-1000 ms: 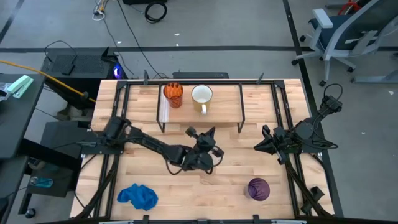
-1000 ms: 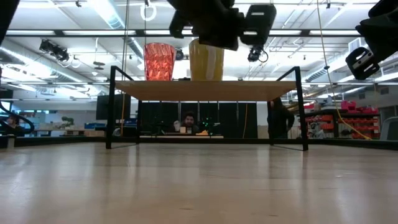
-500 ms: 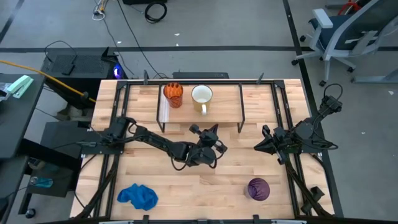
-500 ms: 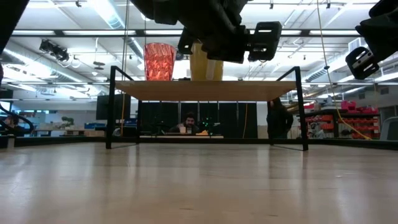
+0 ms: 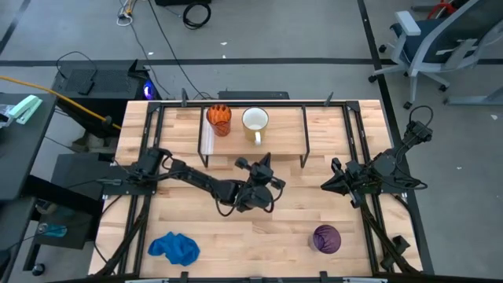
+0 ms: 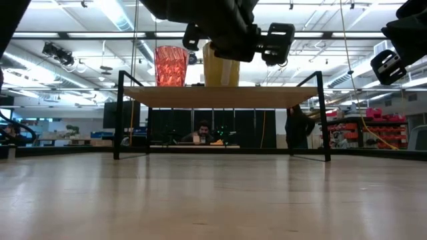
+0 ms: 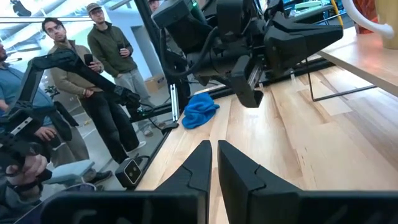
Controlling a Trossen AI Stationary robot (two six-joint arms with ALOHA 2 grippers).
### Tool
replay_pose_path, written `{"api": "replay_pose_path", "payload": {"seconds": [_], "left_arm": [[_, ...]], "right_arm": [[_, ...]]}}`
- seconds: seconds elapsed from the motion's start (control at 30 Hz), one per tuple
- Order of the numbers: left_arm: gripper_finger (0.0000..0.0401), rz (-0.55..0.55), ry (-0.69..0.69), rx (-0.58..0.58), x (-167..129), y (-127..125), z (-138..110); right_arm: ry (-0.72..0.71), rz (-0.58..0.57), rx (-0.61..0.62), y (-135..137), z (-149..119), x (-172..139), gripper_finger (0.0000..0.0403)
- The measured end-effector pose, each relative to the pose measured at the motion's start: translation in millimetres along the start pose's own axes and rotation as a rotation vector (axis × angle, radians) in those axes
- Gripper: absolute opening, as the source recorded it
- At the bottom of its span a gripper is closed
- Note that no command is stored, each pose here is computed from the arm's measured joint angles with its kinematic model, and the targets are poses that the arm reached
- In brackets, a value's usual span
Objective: Stack small to large cups/mugs on shelf
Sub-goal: Put the yellow mug on the shelf
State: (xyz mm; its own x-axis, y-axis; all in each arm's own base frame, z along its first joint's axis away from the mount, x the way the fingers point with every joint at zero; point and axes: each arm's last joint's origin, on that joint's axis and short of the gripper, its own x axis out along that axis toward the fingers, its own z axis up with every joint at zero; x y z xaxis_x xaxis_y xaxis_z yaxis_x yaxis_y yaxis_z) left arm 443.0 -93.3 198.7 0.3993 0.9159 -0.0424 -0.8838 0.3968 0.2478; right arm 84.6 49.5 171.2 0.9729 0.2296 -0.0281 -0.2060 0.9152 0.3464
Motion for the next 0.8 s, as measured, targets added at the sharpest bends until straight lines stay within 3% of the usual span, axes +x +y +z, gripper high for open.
{"api": "replay_pose_path", "payload": {"seconds": [0.8], "left_arm": [[0.0005,0.113,0.002,0.025,8.4,4.6,0.2]], "right_arm": [[0.001,0.0,0.0,0.0,-0.1,0.0,0.0034]]}}
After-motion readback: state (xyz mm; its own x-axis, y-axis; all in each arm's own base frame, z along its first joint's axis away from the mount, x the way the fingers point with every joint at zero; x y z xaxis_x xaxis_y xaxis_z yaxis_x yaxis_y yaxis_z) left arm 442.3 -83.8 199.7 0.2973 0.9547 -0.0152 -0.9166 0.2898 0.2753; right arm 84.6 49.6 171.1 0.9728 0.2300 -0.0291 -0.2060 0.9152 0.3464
